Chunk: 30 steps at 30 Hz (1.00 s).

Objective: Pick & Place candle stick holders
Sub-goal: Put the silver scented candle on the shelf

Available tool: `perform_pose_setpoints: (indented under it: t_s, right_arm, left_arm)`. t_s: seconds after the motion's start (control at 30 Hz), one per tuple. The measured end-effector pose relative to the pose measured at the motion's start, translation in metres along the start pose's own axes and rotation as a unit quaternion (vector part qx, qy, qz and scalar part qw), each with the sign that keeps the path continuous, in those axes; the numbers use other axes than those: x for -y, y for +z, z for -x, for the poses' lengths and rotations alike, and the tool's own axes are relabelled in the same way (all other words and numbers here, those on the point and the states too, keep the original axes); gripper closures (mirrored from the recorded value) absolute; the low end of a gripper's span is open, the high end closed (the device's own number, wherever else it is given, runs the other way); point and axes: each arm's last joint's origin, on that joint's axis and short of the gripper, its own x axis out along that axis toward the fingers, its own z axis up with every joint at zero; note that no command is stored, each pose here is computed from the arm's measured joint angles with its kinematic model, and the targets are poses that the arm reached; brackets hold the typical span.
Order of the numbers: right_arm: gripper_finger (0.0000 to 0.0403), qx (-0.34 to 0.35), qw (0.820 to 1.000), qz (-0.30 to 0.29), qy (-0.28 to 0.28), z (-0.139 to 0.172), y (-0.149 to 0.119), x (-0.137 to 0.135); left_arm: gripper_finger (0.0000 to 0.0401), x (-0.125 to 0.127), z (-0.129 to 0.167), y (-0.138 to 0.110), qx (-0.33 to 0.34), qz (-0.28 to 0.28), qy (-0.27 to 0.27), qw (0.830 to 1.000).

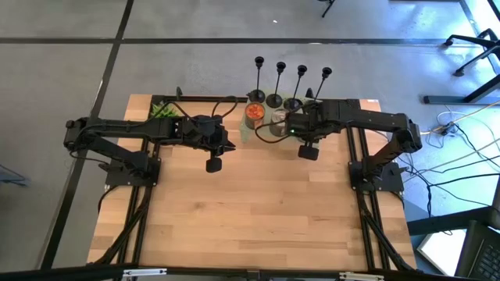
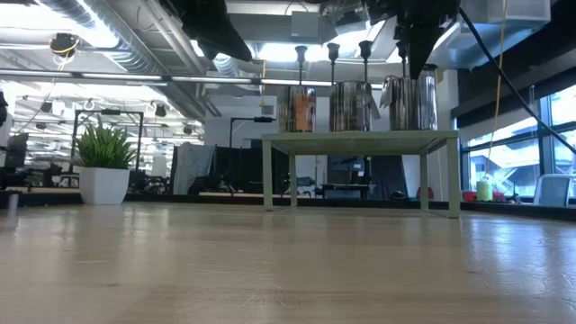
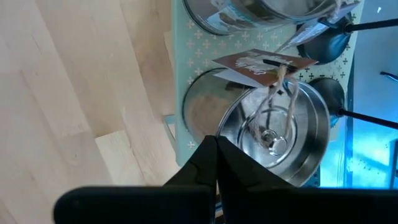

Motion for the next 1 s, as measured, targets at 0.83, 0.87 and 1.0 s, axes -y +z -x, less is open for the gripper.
perform_pose_setpoints:
  t_s: [0.83, 0.87, 1.0]
  right_arm:
    - [0.0400, 0.002, 1.000, -0.004, -0.017, 0.0000, 0.0001, 0.0012]
    - [0.0400, 0.002, 1.000, -0.005, -0.017, -0.0002, 0.0002, 0.0016]
    - [0.0400, 0.001, 1.000, -0.006, -0.017, -0.0003, 0.0002, 0.0020]
  left_arm:
    - [0.0365, 0.0000, 0.0001, 0.0003, 0.001, 0.000, 0.000, 1.000]
    - [0.0365, 0.0000, 0.0001, 0.0002, 0.000, 0.000, 0.000, 1.000]
    - [0.0365, 0.0000, 0.0001, 0.0002, 0.000, 0.000, 0.000, 1.000]
